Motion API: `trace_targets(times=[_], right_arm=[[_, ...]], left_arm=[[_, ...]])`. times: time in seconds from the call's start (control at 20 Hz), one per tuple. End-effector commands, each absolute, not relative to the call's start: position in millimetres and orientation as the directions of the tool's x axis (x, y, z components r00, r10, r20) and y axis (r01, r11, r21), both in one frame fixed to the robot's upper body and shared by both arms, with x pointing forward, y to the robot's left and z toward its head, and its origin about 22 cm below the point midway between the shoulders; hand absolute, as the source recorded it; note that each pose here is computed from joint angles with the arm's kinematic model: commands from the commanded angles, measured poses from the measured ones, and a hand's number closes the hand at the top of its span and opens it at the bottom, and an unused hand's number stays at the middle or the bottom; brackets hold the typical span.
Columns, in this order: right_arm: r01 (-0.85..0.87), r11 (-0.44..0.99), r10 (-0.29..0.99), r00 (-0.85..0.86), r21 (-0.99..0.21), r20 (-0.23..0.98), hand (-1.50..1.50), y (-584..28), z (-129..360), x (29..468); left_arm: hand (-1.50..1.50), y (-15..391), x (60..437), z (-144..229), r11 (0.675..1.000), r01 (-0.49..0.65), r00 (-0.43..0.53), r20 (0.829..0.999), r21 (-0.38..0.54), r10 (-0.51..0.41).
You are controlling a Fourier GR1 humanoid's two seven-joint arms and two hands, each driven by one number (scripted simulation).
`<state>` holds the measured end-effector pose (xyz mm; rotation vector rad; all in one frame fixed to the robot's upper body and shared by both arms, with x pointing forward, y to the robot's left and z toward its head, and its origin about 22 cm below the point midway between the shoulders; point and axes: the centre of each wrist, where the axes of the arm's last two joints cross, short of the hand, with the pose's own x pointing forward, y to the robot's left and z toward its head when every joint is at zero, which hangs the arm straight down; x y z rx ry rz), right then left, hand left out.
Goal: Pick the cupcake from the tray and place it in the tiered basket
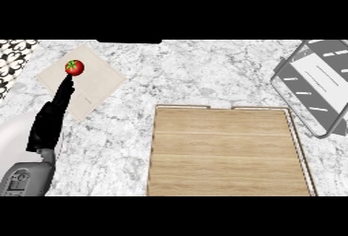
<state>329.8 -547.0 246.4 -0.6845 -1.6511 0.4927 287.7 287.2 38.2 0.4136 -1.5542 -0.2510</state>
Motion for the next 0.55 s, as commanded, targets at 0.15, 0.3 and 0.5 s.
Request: trace_targets(times=[0.15,0.3,0.5], right_arm=[[0.129,0.786,0.611,-0.014,-0.605,0.791,-1.50,-602,251,261],[0.132,0.794,0.603,-0.046,-0.594,0.796,-1.50,-612,250,244],[0.181,0.830,0.546,-0.070,-0.528,0.835,-1.50,-618,244,233]], left_arm=[[0.00,289,286,34,0.910,-0.105,-0.001,0.915,0.401,-0.403],[0.00,283,283,33,0.911,-0.100,0.003,0.915,0.401,-0.403],[0.00,283,286,39,0.913,-0.101,-0.006,0.917,0.395,-0.398]])
